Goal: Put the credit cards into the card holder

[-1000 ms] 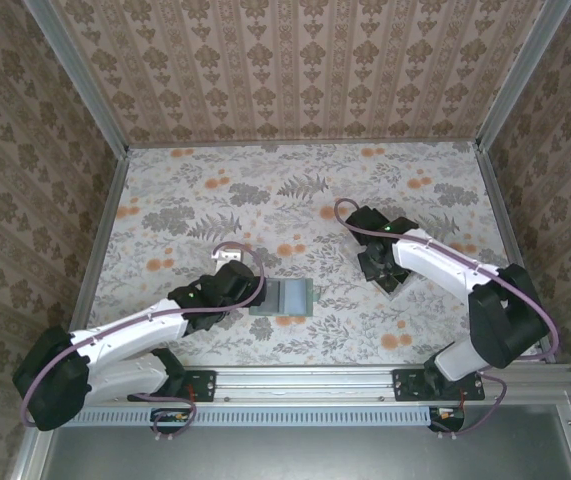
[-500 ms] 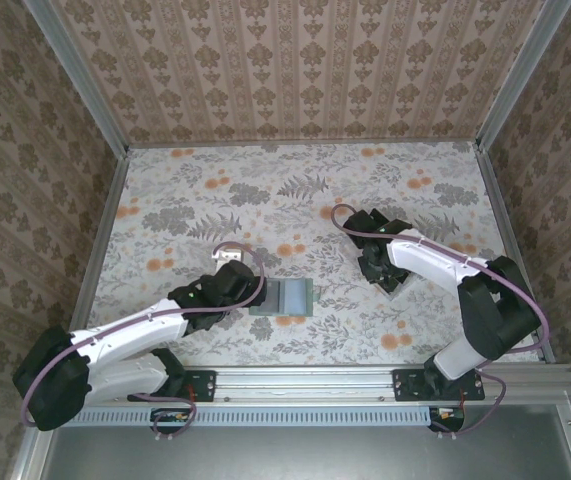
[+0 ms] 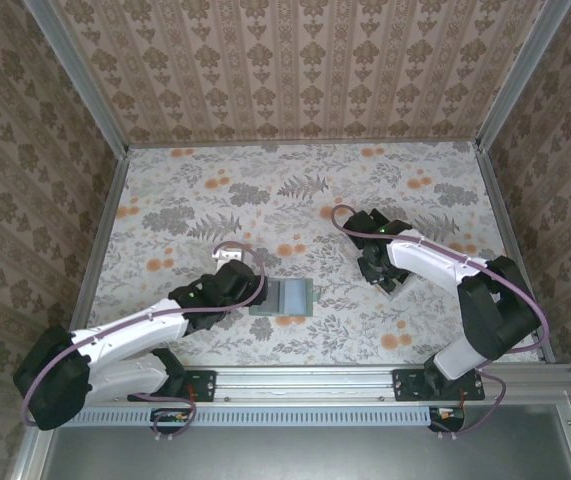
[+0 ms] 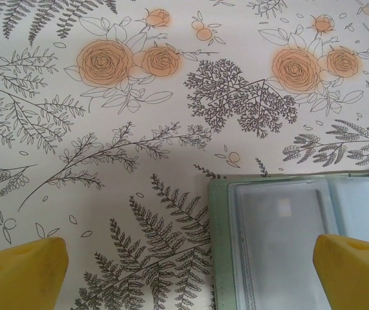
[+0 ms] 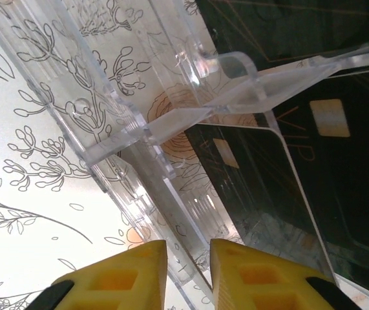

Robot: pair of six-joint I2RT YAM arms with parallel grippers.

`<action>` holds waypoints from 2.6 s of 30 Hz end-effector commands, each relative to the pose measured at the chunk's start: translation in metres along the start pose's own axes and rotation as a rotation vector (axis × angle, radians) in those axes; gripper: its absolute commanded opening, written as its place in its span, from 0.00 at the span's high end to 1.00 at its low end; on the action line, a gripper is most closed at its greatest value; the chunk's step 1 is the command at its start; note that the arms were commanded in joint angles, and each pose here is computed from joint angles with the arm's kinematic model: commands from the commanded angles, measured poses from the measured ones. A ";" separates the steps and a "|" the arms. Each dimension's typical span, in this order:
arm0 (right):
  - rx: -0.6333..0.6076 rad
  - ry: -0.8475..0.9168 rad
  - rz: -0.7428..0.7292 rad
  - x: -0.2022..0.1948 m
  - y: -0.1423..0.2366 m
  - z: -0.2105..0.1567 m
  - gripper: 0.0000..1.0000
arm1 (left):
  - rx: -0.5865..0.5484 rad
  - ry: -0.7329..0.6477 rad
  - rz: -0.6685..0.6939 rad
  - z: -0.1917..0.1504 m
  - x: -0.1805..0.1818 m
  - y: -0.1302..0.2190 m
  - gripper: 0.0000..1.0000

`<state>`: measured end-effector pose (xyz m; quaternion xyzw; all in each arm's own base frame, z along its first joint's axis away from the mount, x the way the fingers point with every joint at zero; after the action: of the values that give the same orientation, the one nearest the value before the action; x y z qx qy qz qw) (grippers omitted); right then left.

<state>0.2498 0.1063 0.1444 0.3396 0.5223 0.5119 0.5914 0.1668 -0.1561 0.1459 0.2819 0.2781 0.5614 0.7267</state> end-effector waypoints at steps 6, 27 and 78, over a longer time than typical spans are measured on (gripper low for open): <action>0.012 0.016 0.017 0.001 -0.003 -0.004 0.80 | 0.001 0.012 -0.002 0.001 -0.001 -0.003 0.00; -0.054 0.110 0.022 0.011 0.027 0.002 1.00 | 0.012 0.004 -0.003 -0.001 0.000 -0.004 0.00; -0.218 -0.306 0.942 0.154 0.032 -0.037 1.00 | 0.090 -0.072 0.018 -0.027 0.007 -0.006 0.00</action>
<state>0.1946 0.2580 0.1200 0.5500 0.1827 0.7140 0.3929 0.1534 -0.1468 0.1239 0.3242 0.2829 0.5477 0.7176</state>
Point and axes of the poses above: each hand's point on the last joint's axis, 136 mm out from that joint toward the fingers, its own y axis back along the fingers, its own x axis along the line the jaws close on, z = x × y, the point moved 9 cm from there along y, back along the fingers, and after that the axes turned 4 degrees about -y, right-handed, at the moved point
